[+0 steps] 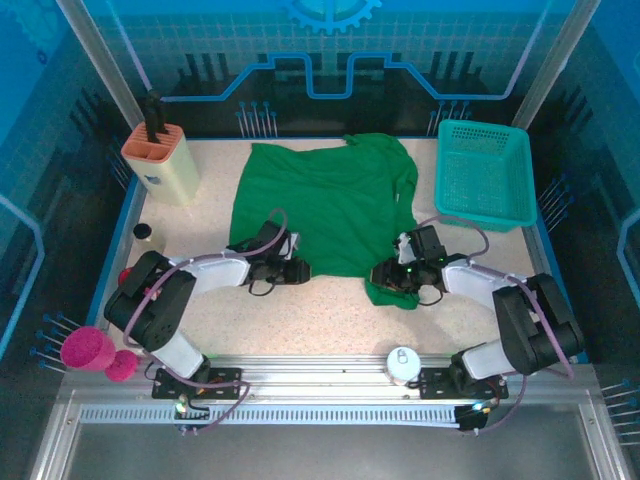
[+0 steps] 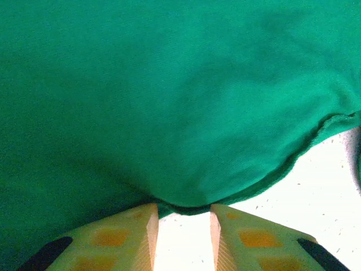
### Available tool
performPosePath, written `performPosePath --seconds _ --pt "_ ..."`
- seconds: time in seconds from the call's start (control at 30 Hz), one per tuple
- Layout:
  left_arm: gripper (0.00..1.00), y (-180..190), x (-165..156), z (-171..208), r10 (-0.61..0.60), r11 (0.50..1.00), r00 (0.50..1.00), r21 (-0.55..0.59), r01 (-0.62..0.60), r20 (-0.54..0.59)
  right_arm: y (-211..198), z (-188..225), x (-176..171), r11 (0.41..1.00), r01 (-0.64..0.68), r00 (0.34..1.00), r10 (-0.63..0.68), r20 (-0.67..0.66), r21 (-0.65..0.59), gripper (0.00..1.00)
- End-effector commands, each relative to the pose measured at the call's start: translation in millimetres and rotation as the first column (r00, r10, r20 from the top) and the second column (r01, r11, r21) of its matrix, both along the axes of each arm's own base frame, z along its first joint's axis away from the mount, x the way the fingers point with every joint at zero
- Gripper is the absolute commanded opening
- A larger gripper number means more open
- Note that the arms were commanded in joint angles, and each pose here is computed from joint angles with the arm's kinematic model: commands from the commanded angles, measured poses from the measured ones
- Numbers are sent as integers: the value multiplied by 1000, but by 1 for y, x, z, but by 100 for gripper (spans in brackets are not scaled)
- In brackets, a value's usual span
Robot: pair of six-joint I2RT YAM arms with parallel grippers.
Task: Fold the inside-out t-shirt
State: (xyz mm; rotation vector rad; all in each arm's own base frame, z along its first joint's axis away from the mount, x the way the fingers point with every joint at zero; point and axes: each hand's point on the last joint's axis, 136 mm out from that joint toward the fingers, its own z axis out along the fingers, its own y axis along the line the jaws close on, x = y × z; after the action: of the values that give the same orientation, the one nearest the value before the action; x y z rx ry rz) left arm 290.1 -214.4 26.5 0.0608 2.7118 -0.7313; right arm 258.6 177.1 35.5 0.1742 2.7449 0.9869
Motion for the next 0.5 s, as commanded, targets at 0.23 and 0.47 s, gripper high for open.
performPosePath --seconds 0.23,0.47 --pt "33 43 5 2 140 989 990 57 -140 -1 -6 -8 -16 1000 -3 999 1 -49 -26 50" --pt "34 54 2 -3 168 985 986 50 -167 -18 -20 -8 -18 996 40 999 -40 -1 -83 48"
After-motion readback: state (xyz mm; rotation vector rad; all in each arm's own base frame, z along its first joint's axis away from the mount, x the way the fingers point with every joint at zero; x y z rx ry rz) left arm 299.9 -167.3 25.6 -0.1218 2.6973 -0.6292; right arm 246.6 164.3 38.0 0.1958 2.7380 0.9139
